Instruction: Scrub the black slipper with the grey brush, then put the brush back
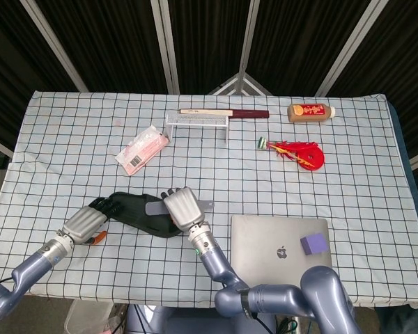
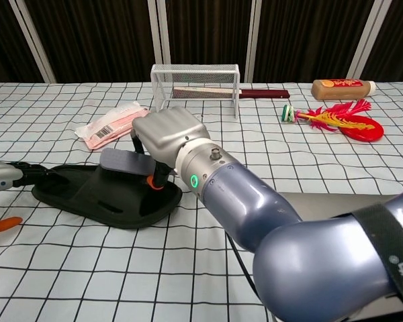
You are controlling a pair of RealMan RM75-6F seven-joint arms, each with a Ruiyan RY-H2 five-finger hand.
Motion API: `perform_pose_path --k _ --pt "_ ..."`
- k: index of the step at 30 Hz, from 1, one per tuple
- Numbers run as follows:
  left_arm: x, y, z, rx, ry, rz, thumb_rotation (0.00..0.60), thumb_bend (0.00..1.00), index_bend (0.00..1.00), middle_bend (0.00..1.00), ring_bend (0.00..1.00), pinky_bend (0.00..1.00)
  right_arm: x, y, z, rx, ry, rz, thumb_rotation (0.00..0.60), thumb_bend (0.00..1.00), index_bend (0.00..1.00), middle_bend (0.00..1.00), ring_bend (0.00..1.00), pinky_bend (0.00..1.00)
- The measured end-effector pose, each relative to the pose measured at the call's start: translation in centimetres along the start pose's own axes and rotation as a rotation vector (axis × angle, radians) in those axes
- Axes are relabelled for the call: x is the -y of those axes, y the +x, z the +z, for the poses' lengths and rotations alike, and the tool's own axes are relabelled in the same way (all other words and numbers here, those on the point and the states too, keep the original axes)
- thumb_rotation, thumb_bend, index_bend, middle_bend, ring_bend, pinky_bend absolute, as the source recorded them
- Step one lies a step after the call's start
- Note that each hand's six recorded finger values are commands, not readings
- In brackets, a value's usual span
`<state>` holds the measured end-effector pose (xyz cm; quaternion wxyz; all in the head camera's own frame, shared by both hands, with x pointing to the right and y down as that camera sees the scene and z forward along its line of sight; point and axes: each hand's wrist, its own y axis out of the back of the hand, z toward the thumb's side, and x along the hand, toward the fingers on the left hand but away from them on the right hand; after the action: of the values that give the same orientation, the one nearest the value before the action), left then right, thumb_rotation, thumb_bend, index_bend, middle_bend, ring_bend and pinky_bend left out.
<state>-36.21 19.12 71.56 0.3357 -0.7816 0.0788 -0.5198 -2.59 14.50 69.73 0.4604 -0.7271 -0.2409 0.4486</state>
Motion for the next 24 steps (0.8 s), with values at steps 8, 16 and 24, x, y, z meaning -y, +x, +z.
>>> perform_pose_path --k 8,16,24 --pt "0.2 -0.1 -0.3 -0.013 0.003 -0.009 0.6 0.62 0.0 0.05 0.0 0.01 1.5 0.3 -1.8 0.025 0.102 0.024 0.6 0.72 0.68 0.65 0.56 0.62" --pt "0.2 0.0 0.0 -0.01 0.002 -0.007 0.6 0.62 0.0 0.05 0.0 0.01 0.7 0.8 -0.3 -0.012 0.104 0.007 0.6 0.72 0.68 0.66 0.56 0.62" --pt "0.1 -0.1 0.3 -0.014 0.008 -0.013 0.6 0.62 0.0 0.05 0.0 0.01 0.2 1.7 1.8 -0.042 0.148 -0.02 0.6 0.72 0.68 0.66 0.57 0.62"
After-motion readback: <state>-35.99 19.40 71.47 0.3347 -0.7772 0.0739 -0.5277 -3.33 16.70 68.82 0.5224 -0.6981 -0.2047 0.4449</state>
